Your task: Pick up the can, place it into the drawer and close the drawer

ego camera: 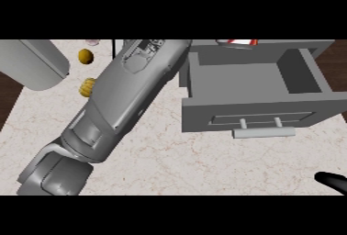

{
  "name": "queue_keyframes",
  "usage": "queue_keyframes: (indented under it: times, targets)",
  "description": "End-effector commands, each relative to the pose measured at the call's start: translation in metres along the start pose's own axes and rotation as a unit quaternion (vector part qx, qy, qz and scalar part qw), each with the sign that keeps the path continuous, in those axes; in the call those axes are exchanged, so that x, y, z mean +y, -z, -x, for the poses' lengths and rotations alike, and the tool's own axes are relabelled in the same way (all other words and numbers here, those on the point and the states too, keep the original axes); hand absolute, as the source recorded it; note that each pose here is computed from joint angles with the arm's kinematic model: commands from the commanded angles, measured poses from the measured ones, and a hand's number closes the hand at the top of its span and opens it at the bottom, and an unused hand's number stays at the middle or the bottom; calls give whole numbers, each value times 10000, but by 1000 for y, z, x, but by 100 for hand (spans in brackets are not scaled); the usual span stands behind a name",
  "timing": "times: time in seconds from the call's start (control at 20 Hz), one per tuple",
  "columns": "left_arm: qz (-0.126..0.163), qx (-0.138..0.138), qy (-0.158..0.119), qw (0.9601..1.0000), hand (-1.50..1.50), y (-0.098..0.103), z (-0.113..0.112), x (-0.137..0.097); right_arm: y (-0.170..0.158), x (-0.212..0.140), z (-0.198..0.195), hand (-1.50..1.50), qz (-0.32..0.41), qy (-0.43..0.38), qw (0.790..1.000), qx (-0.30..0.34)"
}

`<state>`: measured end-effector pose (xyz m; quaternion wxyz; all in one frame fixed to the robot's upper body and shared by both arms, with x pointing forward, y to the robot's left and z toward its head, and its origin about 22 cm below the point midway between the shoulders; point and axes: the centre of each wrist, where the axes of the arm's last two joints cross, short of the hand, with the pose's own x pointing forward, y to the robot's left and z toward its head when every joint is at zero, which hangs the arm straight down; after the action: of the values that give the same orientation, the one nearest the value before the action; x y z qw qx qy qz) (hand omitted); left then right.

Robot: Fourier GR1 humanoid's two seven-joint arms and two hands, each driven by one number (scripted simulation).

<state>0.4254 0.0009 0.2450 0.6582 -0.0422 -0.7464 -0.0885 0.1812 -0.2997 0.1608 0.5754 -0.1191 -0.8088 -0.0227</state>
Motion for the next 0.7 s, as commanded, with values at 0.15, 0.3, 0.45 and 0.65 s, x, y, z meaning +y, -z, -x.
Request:
queue_keyframes:
  times: [0.15,0.3,0.45,0.65]
  targets:
    - [-72,111,192,9997,150,10,-15,-13,4,-2,-8,-150,-5,31,10000,-29]
    - [-164,119,367,9991,150,12,0,-11,-2,8,-12,-150,-211,79,9997,-63]
    - [-426,22,492,9979,150,12,-1,-14,3,7,-8,-150,-160,65,9998,-93]
    - [-766,103,433,9961,-150,12,-9,-20,10,9,-13,-150,-363,53,9993,-106]
